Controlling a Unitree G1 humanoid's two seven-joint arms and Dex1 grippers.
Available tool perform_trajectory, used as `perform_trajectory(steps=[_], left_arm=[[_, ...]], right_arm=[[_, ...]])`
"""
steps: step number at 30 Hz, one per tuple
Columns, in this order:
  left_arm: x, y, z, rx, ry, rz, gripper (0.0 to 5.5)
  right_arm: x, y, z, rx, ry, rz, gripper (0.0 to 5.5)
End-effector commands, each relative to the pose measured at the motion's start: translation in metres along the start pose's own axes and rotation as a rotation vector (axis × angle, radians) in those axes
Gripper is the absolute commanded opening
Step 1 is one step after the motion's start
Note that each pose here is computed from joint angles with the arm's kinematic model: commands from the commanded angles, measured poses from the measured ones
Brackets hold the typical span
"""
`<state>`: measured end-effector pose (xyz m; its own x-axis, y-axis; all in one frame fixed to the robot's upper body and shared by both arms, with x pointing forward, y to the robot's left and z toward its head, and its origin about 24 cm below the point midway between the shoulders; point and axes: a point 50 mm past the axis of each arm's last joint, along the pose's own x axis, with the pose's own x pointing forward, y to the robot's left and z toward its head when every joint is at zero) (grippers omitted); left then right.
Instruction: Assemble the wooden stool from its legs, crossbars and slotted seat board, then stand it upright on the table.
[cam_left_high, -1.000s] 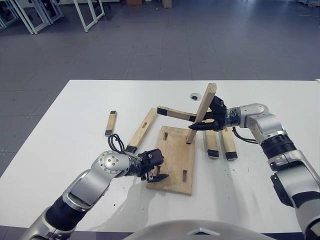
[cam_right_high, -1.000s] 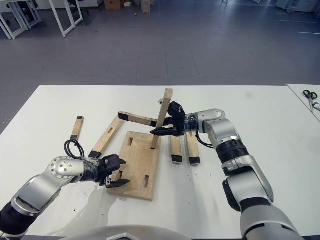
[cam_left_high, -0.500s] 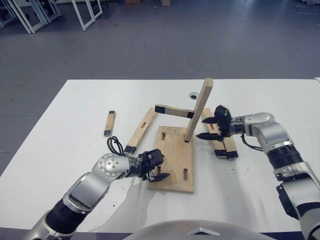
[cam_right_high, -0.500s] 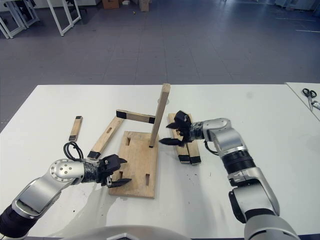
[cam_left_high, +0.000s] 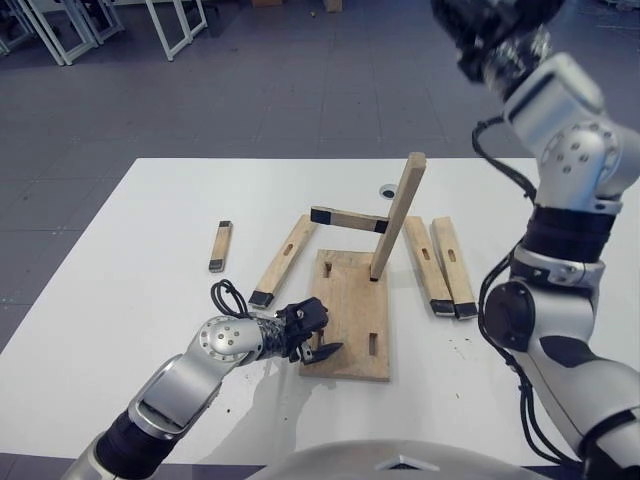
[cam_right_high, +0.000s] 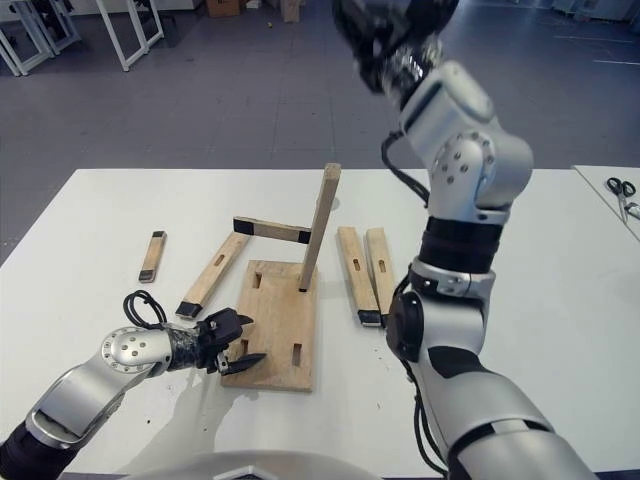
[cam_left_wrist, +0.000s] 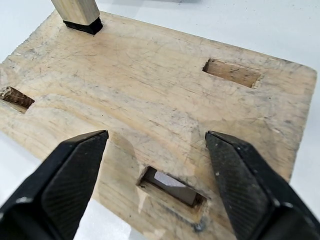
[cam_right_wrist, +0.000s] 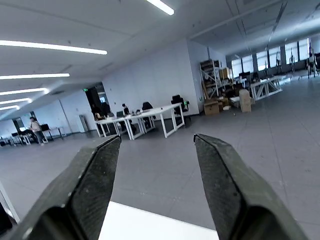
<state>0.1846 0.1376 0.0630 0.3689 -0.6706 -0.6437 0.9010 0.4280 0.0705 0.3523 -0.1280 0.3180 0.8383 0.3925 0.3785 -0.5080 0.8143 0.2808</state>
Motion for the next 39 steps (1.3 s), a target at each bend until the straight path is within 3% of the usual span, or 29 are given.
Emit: perform_trajectory(steps=[1, 4, 6, 9, 13, 16, 18, 22, 25, 39], left_arm=[[0.004, -0.003, -0.027, -0.085, 0.146, 0.01, 3.6], [0.005, -0.002, -0.026, -0.084, 0.144, 0.015, 3.6], [0.005, 0.0, -0.025, -0.081, 0.142, 0.017, 3.6], [0.006, -0.001, -0.027, -0.094, 0.146, 0.019, 3.6], [0.009, -0.003, -0.027, -0.102, 0.141, 0.016, 3.6], [0.009, -0.002, -0.022, -0.115, 0.116, 0.033, 3.6], [0.008, -0.001, -0.019, -0.132, 0.095, 0.05, 3.6], [0.004, 0.003, -0.005, -0.161, 0.021, 0.093, 3.6], [0.003, 0.006, 0.002, -0.174, -0.009, 0.114, 3.6], [0.003, 0.006, 0.008, -0.171, -0.019, 0.122, 3.6]], right_arm=[[-0.007, -0.003, -0.067, 0.047, 0.249, -0.048, 2.69], [-0.048, -0.011, -0.158, 0.062, 0.609, -0.091, 2.69], [-0.069, -0.009, -0.182, 0.059, 0.706, -0.106, 2.69], [-0.057, 0.003, -0.161, 0.081, 0.616, -0.064, 2.69], [-0.023, -0.001, -0.081, 0.104, 0.259, -0.072, 2.69], [-0.032, -0.026, -0.026, 0.042, 0.057, -0.185, 2.91], [-0.064, -0.047, -0.043, -0.062, 0.135, -0.296, 3.33], [-0.151, -0.071, -0.12, -0.16, 0.507, -0.432, 4.15], [-0.197, -0.077, -0.163, -0.211, 0.754, -0.431, 4.26], [-0.225, -0.087, -0.196, -0.281, 0.916, -0.436, 4.26]])
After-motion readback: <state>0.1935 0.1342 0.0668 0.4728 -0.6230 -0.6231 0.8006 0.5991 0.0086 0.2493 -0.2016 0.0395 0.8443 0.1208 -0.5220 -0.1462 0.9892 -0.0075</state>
